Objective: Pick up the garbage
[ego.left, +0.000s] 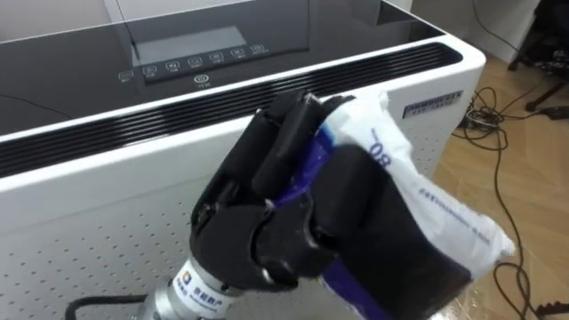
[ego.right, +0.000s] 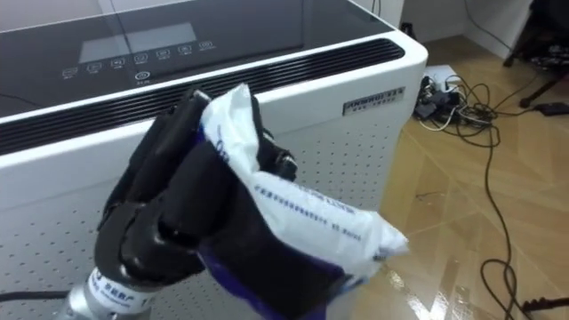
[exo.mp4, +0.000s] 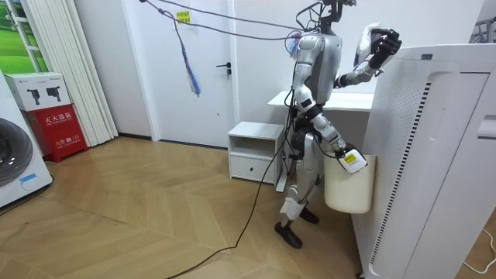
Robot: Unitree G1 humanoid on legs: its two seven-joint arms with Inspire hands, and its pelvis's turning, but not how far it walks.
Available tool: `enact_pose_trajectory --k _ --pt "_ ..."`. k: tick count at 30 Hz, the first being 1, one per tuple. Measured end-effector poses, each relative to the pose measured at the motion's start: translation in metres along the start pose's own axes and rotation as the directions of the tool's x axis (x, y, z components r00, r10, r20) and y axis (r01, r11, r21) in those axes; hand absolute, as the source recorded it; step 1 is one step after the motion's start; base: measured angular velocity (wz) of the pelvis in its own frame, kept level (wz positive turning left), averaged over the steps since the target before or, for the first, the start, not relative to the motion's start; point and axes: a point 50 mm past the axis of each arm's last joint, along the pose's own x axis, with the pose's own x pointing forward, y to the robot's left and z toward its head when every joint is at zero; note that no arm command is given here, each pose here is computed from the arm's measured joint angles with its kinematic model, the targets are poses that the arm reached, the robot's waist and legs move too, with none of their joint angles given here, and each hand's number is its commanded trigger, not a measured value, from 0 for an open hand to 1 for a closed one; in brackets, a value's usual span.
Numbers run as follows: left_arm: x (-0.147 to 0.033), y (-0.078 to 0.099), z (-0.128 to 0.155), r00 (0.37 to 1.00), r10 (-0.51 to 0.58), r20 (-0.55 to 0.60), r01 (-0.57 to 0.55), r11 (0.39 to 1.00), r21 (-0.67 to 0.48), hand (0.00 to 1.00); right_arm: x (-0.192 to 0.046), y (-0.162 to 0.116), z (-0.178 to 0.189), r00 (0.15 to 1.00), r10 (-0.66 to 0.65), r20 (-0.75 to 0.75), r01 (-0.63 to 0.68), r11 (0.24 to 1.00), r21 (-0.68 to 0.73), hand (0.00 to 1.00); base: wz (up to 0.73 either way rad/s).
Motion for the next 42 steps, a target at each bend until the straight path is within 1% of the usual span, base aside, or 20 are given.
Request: enact_pose_trajectory --k 2,5,7,8,10,11,13,14,16,17,19,20,22,24,26,32,34,35,37,42 --pt "0.000 0.000 -0.001 1.000 -0.008 -0.007 0.008 1.000 -0.001 1.00 0.001 -0.001 -0.001 1.000 -0.002 -0.016 0.002 1.000 0.000 1.00 0.00" --pt "-0.002 0.002 -0.004 0.998 -0.016 -0.061 0.020 0.998 0.065 1.00 0.001 -0.001 -0.001 1.000 0.002 -0.024 -0.002 1.000 -0.014 1.00 -0.01" --pt "-0.009 0.010 -0.013 0.986 0.017 -0.167 0.012 0.985 0.171 1.00 0.002 0.000 -0.001 1.000 0.001 -0.028 -0.002 1.000 -0.027 1.00 0.02" --pt "-0.010 0.012 -0.014 0.981 0.028 -0.191 0.009 0.982 0.191 1.00 0.002 0.000 0.000 1.000 -0.004 -0.024 0.003 1.000 -0.024 1.00 0.09" --pt "-0.018 0.021 -0.019 0.959 0.067 -0.275 0.011 0.962 0.274 1.00 0.002 -0.004 0.003 1.000 -0.020 -0.015 0.020 1.000 -0.017 1.00 0.05" --pt "-0.021 0.025 -0.021 0.951 0.085 -0.296 0.006 0.957 0.291 1.00 0.002 -0.005 0.003 1.000 -0.023 -0.015 0.023 1.000 -0.018 1.00 0.06" --pt "-0.038 0.041 -0.030 0.902 0.170 -0.398 -0.018 0.933 0.359 1.00 0.001 -0.008 0.002 0.999 -0.037 -0.018 0.037 0.999 -0.023 1.00 0.18" --pt "-0.042 0.043 -0.032 0.885 0.183 -0.427 -0.010 0.926 0.377 1.00 0.001 -0.009 0.003 0.999 -0.043 -0.016 0.043 0.999 -0.025 1.00 0.15" --pt "-0.057 0.048 -0.037 0.822 0.244 -0.514 0.012 0.896 0.444 1.00 0.001 -0.015 0.005 0.998 -0.062 -0.009 0.062 0.998 -0.027 1.00 0.07" --pt "-0.061 0.050 -0.038 0.807 0.257 -0.532 0.017 0.890 0.456 1.00 0.001 -0.015 0.005 0.998 -0.064 -0.010 0.064 0.998 -0.028 1.00 0.17" --pt "-0.072 0.055 -0.044 0.746 0.308 -0.591 0.043 0.862 0.504 1.00 0.001 -0.018 0.005 0.997 -0.076 -0.008 0.076 0.997 -0.019 1.00 0.19" --pt "-0.075 0.056 -0.045 0.733 0.320 -0.600 0.044 0.858 0.511 1.00 0.001 -0.019 0.006 0.997 -0.079 -0.006 0.079 0.997 -0.014 1.00 0.10" --pt "-0.092 0.062 -0.052 0.674 0.380 -0.634 0.010 0.853 0.522 1.00 0.003 -0.020 0.006 0.997 -0.077 -0.016 0.076 0.997 -0.012 1.00 0.07" --pt "-0.105 0.064 -0.058 0.627 0.422 -0.655 -0.010 0.845 0.535 1.00 0.005 -0.021 0.005 0.996 -0.078 -0.031 0.078 0.997 -0.010 1.00 0.08" --pt "-0.111 0.065 -0.060 0.601 0.443 -0.666 -0.015 0.839 0.544 1.00 0.006 -0.023 0.004 0.996 -0.083 -0.044 0.083 0.996 -0.012 1.00 0.10" --pt "-0.123 0.071 -0.068 0.557 0.495 -0.667 -0.074 0.829 0.554 1.00 0.007 -0.025 0.006 0.996 -0.078 -0.042 0.077 0.997 -0.016 1.00 0.07" --pt "-0.132 0.074 -0.072 0.514 0.519 -0.683 -0.076 0.820 0.567 1.00 0.007 -0.024 0.005 0.996 -0.076 -0.045 0.076 0.997 -0.013 1.00 0.02" --pt "-0.136 0.075 -0.073 0.492 0.530 -0.691 -0.069 0.815 0.576 1.00 0.008 -0.023 0.006 0.996 -0.075 -0.042 0.074 0.997 -0.012 1.00 0.00" --pt "-0.138 0.077 -0.073 0.472 0.544 -0.694 -0.059 0.805 0.591 1.00 0.010 -0.023 0.010 0.997 -0.075 -0.031 0.075 0.997 -0.013 1.00 0.00" --pt "-0.138 0.078 -0.077 0.446 0.564 -0.695 -0.018 0.782 0.623 1.00 0.011 -0.024 0.014 0.995 -0.094 -0.014 0.094 0.995 -0.014 1.00 0.08"
